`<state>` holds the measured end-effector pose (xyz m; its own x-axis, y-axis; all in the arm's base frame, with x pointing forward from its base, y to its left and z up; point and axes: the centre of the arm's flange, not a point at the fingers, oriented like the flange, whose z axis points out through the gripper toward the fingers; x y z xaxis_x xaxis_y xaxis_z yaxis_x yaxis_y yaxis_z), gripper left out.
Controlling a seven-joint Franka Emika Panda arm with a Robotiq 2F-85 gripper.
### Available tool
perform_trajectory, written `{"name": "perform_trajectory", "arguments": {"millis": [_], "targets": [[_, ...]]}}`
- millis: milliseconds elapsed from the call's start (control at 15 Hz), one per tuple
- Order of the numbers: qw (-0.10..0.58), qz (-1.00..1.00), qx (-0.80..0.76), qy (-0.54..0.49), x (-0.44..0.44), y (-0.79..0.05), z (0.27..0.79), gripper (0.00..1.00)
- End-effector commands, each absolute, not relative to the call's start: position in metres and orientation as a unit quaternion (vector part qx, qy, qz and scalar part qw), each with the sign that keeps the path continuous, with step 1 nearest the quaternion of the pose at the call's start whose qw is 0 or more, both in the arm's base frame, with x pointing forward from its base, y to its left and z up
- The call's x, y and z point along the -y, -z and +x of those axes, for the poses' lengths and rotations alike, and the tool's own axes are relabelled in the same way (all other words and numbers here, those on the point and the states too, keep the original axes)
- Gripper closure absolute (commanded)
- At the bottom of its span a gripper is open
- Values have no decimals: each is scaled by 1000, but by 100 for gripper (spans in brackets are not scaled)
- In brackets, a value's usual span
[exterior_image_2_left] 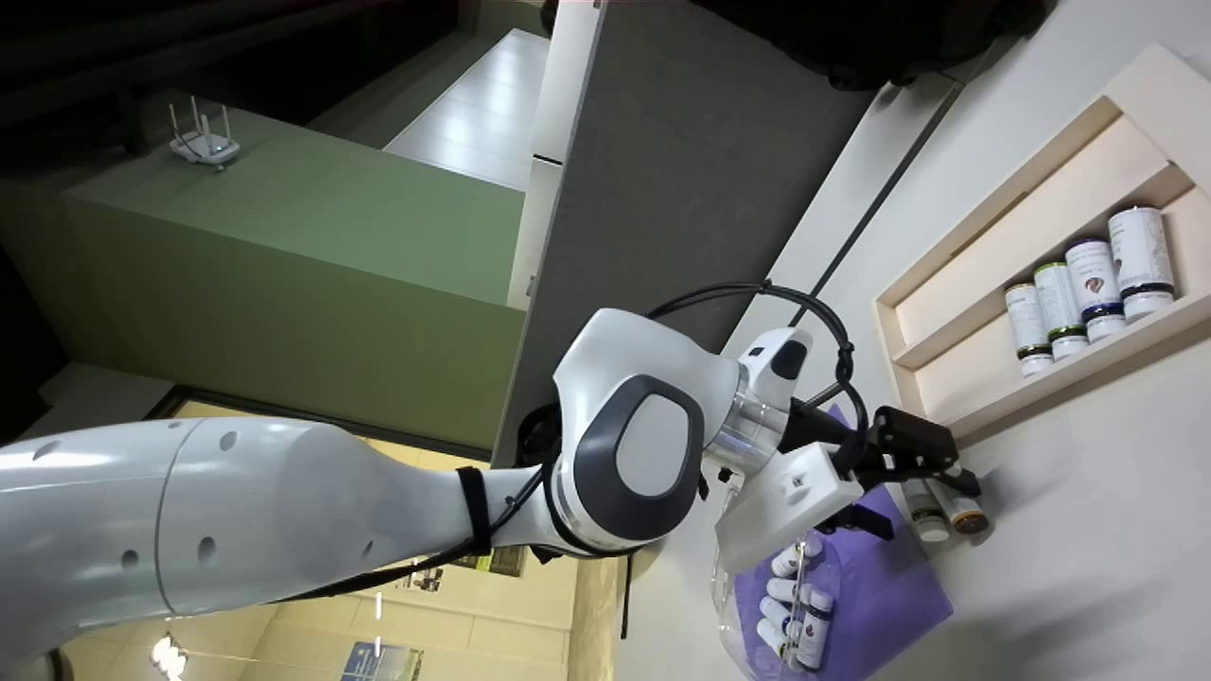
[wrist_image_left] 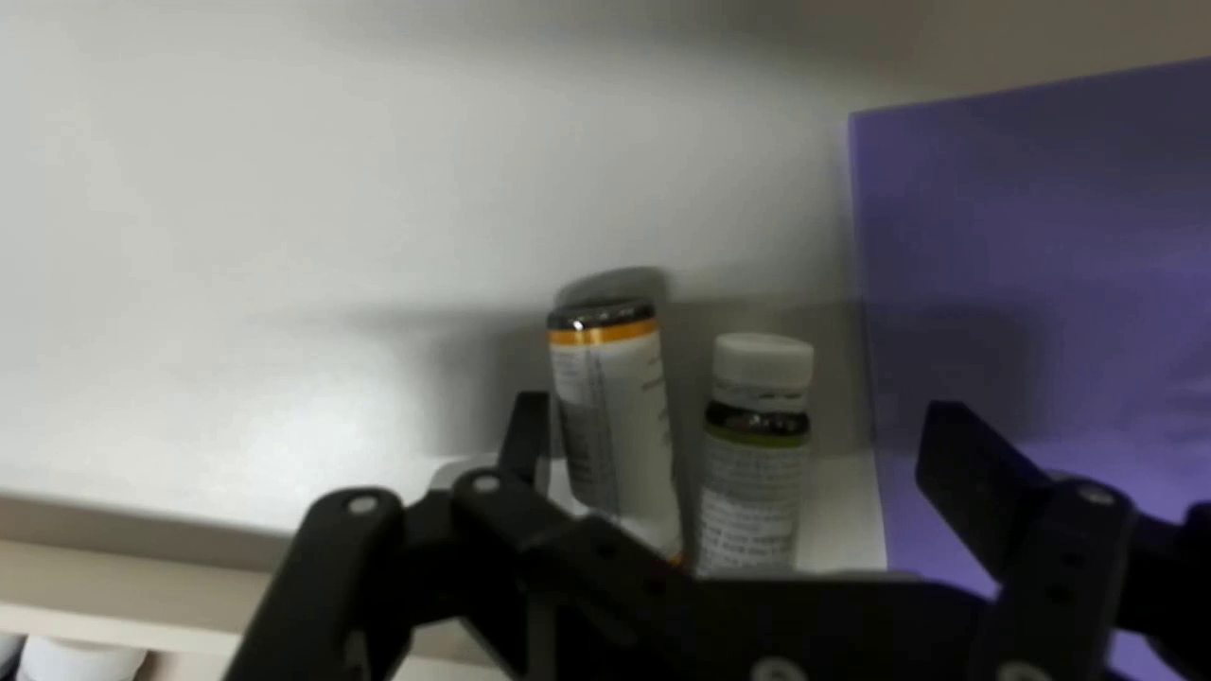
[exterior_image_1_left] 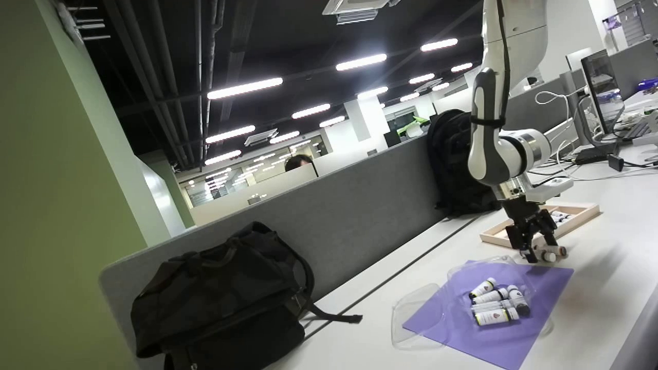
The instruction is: Pick up two bottles and put them in the bowl
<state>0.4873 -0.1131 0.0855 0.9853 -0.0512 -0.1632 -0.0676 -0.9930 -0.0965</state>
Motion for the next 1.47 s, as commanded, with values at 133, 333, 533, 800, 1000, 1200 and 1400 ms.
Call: {"name": "perform_trajectory", "arguments": {"millis": [133,333,533,800,1000,1200,1400], "targets": [[22,-996,-31,-78,116,-78,498,40],[18,-996,-30,-80,115,-89,503,57],[19,-994,-38,-98,113,-108,511,75],[46,-992,-30,-115,100,-148,525,99],[77,-991,-8,-105,75,-200,540,100],[121,-988,18,-89,30,-244,555,100],[160,-980,47,-106,-25,-262,556,100]]}}
